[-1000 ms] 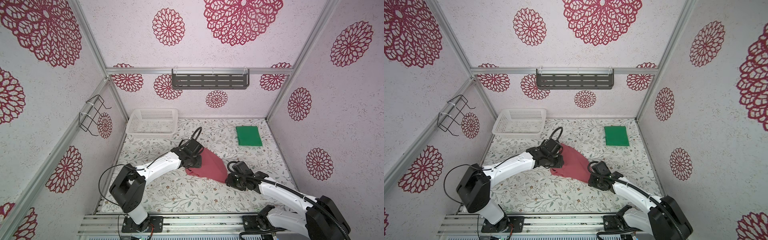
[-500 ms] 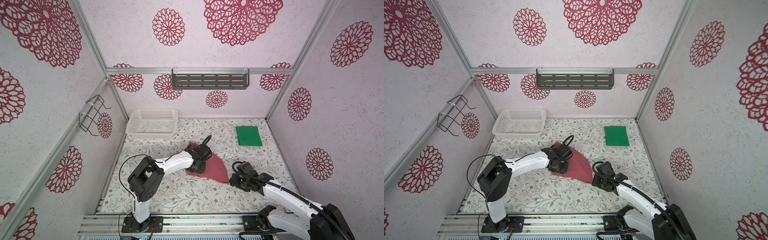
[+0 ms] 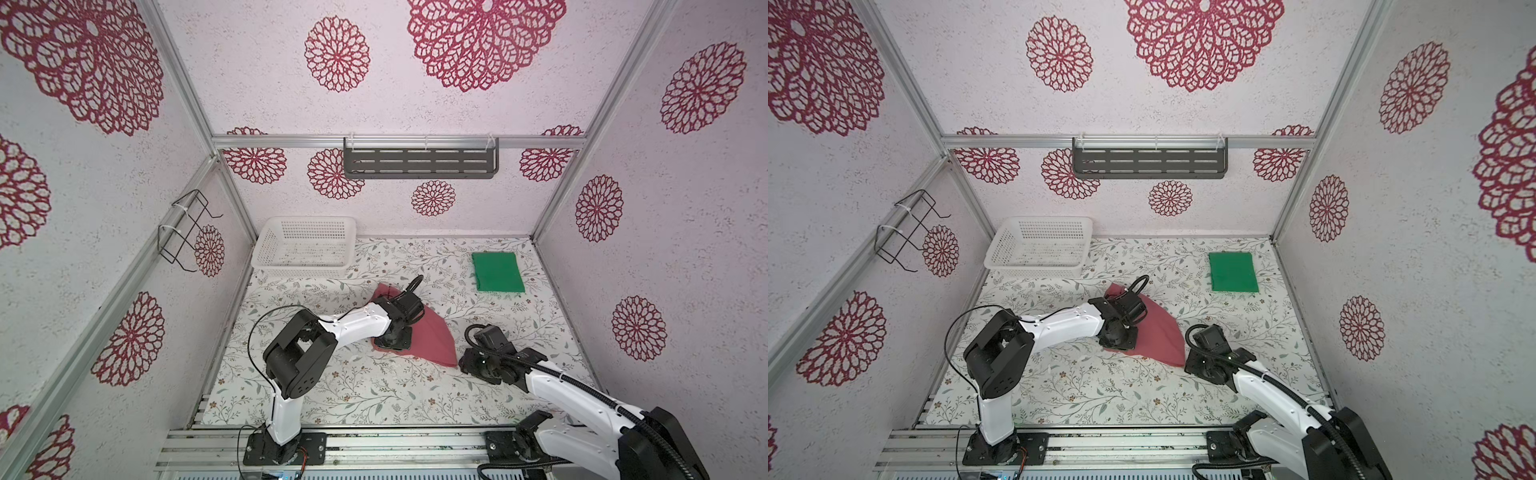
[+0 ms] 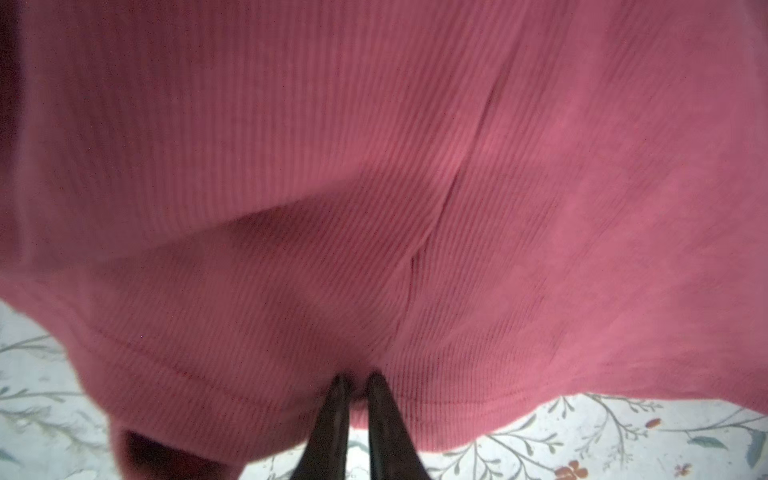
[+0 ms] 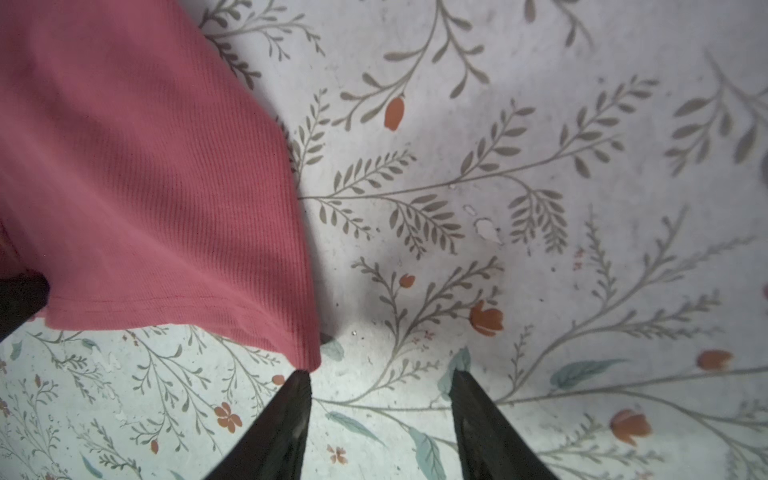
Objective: Fold and stack the tank tops
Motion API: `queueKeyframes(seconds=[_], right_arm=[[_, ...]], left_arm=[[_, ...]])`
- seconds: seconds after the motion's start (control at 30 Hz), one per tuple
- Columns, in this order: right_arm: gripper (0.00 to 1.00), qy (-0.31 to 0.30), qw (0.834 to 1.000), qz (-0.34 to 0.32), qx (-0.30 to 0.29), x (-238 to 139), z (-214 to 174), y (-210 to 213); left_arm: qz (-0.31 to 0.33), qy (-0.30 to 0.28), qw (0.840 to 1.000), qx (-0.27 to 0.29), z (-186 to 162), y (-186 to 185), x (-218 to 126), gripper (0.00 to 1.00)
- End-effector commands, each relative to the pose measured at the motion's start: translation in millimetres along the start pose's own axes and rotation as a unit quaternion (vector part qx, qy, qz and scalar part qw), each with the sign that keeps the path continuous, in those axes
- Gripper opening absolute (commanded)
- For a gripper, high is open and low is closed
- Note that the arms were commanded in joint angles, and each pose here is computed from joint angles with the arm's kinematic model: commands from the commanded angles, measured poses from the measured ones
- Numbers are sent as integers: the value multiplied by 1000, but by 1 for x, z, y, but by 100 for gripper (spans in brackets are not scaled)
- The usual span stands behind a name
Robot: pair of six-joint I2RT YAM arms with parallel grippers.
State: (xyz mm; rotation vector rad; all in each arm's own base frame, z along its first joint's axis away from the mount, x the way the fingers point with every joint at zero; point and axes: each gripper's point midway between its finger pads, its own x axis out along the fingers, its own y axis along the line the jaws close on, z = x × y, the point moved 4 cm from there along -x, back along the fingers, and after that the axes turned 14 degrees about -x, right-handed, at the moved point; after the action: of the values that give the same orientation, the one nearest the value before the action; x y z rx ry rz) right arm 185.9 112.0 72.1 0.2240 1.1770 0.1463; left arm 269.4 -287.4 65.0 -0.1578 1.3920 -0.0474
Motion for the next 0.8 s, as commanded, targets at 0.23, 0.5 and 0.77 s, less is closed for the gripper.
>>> queueKeyframes(seconds=[0.23, 0.5, 0.77], right_arm=[[56, -15, 1000, 3, -1, -4, 4, -2], [56, -14, 1000, 6, -3, -3, 4, -1], [56, -11, 1000, 6, -5, -1, 4, -2]], left_arm=[[2, -20, 1000, -4, 5, -1, -8, 0], [16, -23, 1000, -9, 4, 4, -2, 39], [23, 0, 1000, -10, -3, 6, 24, 27]])
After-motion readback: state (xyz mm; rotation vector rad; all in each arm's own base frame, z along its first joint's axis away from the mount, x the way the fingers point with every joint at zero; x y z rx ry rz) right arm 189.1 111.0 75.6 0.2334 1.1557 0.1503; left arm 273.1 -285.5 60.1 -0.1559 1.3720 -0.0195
